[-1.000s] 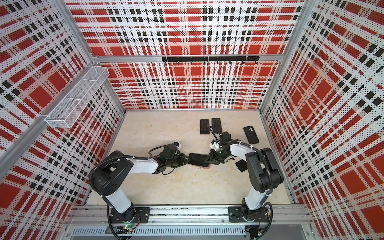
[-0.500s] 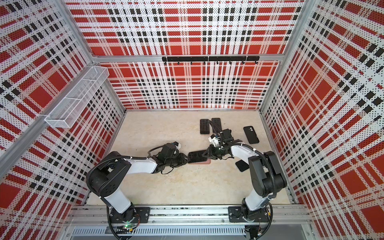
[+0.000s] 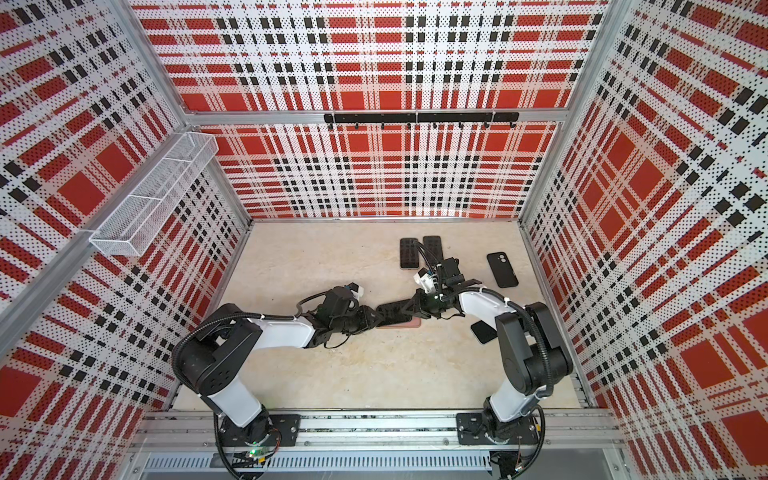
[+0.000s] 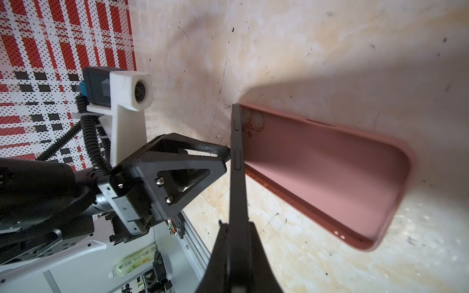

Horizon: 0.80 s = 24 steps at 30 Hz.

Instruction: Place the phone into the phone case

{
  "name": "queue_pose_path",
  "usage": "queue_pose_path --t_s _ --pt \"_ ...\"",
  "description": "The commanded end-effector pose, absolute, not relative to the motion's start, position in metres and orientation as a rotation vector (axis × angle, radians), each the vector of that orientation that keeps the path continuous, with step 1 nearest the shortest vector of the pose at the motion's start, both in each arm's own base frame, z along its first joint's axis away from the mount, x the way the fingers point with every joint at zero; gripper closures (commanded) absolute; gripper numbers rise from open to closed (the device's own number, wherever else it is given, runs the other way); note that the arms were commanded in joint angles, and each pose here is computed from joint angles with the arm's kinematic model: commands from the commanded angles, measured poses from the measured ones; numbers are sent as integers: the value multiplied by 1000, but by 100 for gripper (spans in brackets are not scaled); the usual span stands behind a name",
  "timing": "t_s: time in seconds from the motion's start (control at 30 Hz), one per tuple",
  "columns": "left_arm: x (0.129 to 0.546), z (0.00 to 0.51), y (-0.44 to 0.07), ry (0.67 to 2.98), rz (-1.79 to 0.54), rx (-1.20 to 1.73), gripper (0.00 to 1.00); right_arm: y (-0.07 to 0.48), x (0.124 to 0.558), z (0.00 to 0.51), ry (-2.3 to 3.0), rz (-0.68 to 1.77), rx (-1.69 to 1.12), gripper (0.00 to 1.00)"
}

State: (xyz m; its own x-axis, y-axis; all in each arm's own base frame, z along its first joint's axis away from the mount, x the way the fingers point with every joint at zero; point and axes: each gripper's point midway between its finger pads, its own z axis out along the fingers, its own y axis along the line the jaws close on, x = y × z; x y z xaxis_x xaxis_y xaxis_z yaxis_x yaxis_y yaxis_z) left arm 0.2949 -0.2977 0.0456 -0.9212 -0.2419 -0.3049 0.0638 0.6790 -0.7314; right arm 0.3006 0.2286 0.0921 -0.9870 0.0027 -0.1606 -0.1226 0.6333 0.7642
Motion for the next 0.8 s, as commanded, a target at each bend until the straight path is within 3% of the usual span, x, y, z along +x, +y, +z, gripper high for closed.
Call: queue_pose_path --t_s 0.0,0.77 --pt "298 57 -294 2481 -1109 -123 68 223 308 105 2668 1274 -128 95" --pt "315 32 -283 2498 -1067 -123 65 217 299 45 2828 1294 -23 87"
